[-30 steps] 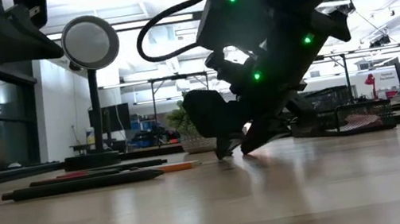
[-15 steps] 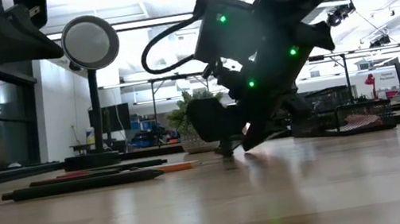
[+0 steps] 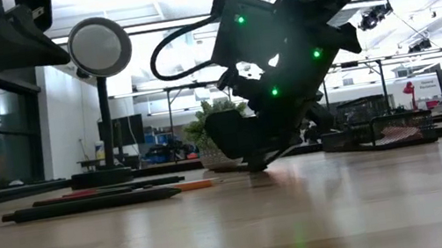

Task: Pick and place office supplies into organizer
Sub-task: Put the bottom ballpen into the desk organizer

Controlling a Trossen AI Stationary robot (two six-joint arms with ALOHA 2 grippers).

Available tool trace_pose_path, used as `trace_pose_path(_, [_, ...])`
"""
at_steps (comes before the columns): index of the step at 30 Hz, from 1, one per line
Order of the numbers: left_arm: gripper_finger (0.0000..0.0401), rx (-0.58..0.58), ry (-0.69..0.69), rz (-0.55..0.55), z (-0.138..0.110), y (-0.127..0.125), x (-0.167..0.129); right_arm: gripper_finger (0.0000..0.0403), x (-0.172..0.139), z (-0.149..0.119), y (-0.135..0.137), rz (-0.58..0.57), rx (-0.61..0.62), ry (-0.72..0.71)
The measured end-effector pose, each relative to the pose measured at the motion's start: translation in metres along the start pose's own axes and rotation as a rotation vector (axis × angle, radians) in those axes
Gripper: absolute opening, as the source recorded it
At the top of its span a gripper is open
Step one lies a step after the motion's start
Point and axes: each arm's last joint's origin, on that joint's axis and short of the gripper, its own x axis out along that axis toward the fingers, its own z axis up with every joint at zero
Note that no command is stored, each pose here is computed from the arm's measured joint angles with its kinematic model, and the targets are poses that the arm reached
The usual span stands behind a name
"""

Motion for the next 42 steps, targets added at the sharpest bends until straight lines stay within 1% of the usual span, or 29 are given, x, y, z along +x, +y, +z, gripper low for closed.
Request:
trace_pose_path(6, [0.0001,0.000,0.000,0.000,0.000,0.000,0.000,0.0022,-0.013,-0.006,0.005,0.010,-0.058,-0.025])
trace_pose_path(10, [0.0001,0.001,0.001,-0.001,0.000,0.000,0.000,0.0022,-0.032,-0.007,0.005,0.028,-0.090,-0.032])
trace_pose_path(13, [0.0001,0.001,0.001,-0.001,0.000,0.000,0.000,0.0021,-0.051,-0.001,0.007,0.052,-0.085,-0.073])
trace_pose_path(17, [0.0001,0.001,0.001,-0.001,0.000,0.000,0.000,0.0021,-0.072,0.000,0.010,0.071,-0.083,-0.141])
trace_pose_path(21, [0.0001,0.002,0.000,0.000,0.000,0.000,0.000,0.0021,-0.097,0.003,0.012,0.091,-0.079,-0.239])
trace_pose_path(25, [0.0001,0.012,0.000,0.000,0.000,0.000,0.000,0.0021,-0.122,0.004,0.016,0.105,-0.096,-0.363])
trace_pose_path(28, [0.0001,0.043,-0.010,0.008,0.001,0.001,0.000,0.0021,-0.143,0.008,0.020,0.117,-0.094,-0.470])
trace_pose_path(31, [0.0001,0.025,-0.062,0.045,0.007,0.005,0.000,0.0021,-0.158,0.009,0.026,0.123,-0.115,-0.546])
trace_pose_path(34, [0.0001,-0.002,-0.152,0.117,0.017,0.013,-0.002,0.0021,-0.169,0.010,0.032,0.129,-0.141,-0.602])
trace_pose_path(36, [0.0001,-0.045,-0.229,0.157,0.024,0.019,-0.004,0.0021,-0.174,0.011,0.034,0.119,-0.159,-0.633])
trace_pose_path(39, [0.0001,-0.076,-0.354,0.131,0.031,0.022,-0.007,0.0021,-0.182,0.014,0.037,0.084,-0.189,-0.679])
trace_pose_path(42, [0.0001,-0.094,-0.464,0.102,0.037,0.025,-0.010,0.0021,-0.190,0.019,0.040,0.078,-0.230,-0.712])
